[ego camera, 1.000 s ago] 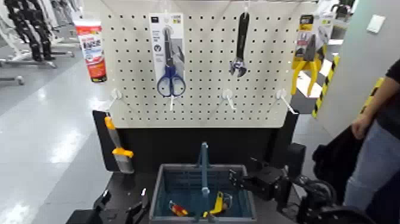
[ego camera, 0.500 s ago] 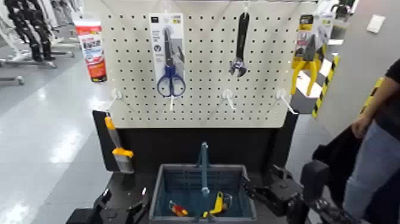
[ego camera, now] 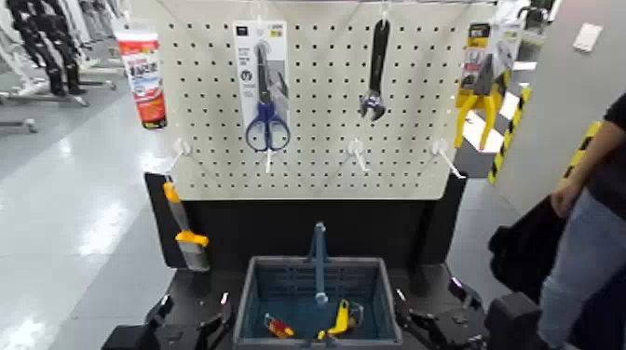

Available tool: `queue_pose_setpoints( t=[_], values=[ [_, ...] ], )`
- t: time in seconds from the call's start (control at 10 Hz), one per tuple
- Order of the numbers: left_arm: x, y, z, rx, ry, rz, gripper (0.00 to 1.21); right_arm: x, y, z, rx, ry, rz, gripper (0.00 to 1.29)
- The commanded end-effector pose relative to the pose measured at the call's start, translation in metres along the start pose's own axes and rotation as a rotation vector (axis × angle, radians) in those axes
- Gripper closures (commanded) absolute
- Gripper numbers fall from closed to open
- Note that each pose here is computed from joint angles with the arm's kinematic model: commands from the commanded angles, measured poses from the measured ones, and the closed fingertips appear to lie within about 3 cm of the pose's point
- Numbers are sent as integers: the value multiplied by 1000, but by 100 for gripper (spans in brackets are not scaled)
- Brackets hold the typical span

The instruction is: Put the yellow roller into the crate.

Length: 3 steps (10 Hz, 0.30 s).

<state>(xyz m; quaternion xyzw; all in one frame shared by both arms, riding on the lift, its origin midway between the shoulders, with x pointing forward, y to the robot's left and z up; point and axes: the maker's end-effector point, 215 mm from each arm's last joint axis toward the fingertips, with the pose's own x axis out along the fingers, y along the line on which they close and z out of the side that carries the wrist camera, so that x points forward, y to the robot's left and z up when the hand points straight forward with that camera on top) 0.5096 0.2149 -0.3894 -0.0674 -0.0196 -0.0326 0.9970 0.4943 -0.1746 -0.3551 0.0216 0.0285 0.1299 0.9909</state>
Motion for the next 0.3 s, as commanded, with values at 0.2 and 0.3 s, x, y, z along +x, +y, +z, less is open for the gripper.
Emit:
queue_pose_setpoints(
  t=[0.2,0.3],
  values=[
    [-2,1,0,0,0,1,11,-11,3,-3,-34,-15,-23,11],
    [-3,1,0,0,0,3,11,-10,3,-7,-28,-7,-26,11]
  ],
)
